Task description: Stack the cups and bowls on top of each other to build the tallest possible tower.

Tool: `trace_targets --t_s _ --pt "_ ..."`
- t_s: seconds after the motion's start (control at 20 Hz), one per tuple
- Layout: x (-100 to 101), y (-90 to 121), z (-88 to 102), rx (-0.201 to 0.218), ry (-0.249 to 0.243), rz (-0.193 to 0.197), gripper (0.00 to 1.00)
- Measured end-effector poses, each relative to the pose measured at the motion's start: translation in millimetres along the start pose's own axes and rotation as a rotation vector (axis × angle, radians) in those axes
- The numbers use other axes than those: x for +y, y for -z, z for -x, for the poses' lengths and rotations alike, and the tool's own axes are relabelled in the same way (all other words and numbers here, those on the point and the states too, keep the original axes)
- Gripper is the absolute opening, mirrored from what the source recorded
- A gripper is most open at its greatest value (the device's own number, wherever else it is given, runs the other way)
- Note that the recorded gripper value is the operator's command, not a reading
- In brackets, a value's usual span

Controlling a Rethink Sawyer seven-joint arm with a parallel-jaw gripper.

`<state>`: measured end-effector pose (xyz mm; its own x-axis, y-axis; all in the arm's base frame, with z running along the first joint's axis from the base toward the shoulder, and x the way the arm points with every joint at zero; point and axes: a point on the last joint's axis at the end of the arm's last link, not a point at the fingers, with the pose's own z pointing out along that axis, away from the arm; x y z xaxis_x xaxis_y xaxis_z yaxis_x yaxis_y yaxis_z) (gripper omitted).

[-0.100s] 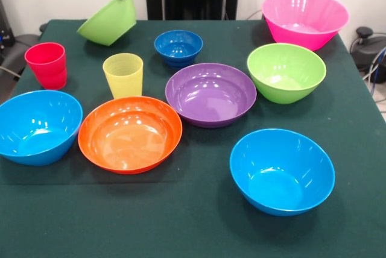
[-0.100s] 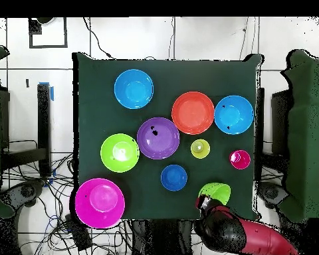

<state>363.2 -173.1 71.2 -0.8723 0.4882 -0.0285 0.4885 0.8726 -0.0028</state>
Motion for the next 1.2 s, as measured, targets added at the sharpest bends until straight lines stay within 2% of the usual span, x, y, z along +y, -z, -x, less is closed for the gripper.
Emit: trace_targets --t_s 0.4,1.2 --pt "-1 3 -5.1 0.040 -0.003 -0.013 0.00" --pt "-1 13 0.7 0.017 -0.012 -0.023 0.00"
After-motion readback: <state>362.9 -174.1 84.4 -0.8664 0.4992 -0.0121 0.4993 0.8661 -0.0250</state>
